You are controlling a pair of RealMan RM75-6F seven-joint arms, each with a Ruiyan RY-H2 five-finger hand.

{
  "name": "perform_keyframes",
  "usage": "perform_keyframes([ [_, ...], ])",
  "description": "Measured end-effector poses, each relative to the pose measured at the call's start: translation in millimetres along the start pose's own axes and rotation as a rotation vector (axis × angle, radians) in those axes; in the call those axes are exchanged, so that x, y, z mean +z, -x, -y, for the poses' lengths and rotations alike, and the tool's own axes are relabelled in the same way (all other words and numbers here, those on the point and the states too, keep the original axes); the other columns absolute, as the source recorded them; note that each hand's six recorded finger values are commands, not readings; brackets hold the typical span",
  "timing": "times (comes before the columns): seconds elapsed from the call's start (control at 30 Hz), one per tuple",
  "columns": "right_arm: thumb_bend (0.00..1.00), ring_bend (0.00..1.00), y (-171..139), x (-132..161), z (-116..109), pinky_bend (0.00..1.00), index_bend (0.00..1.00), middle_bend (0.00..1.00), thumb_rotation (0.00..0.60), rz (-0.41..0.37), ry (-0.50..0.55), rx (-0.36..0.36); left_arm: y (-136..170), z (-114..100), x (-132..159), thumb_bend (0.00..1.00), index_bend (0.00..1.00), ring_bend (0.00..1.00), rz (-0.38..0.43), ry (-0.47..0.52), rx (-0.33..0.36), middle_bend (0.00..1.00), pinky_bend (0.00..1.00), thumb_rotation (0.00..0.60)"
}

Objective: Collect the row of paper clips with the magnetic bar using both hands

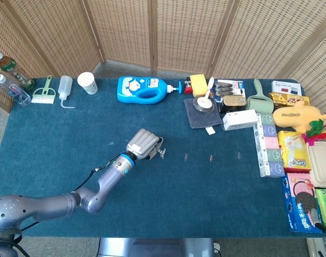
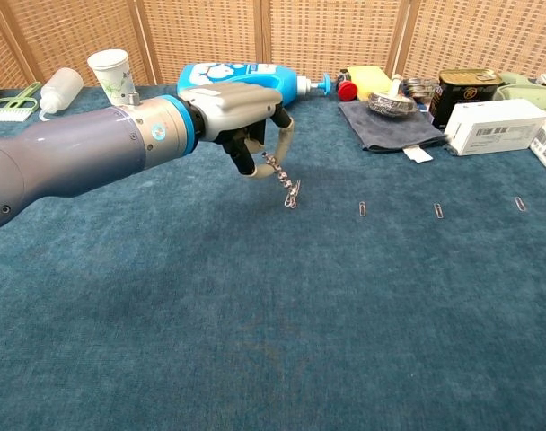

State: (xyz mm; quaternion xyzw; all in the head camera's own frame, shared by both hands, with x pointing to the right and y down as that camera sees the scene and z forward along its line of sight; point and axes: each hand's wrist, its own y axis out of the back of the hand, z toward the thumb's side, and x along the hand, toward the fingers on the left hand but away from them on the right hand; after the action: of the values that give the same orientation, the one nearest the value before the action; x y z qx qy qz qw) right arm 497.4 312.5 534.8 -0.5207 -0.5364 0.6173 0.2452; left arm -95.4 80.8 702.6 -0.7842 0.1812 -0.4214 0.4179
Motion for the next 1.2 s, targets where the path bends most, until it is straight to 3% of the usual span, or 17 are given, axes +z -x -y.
perform_keyframes([
  [0.43,0.39,0.0,1,3,1,0.09,0.01,0.05,0.6,-0.003,-0.005,0.003,3,5,0,0.51,0.63,1.0,0.01,0.065,-0.001,1.0,1.0,0.6],
  [1.2,0.39,0.0,0,2,0,0.09,0.01,0.05,0.6,0.007,-0.006,0.0,-17,0,4,0.51,0.63,1.0,-0.013,0.056,0.092,1.0,1.0,0.6],
])
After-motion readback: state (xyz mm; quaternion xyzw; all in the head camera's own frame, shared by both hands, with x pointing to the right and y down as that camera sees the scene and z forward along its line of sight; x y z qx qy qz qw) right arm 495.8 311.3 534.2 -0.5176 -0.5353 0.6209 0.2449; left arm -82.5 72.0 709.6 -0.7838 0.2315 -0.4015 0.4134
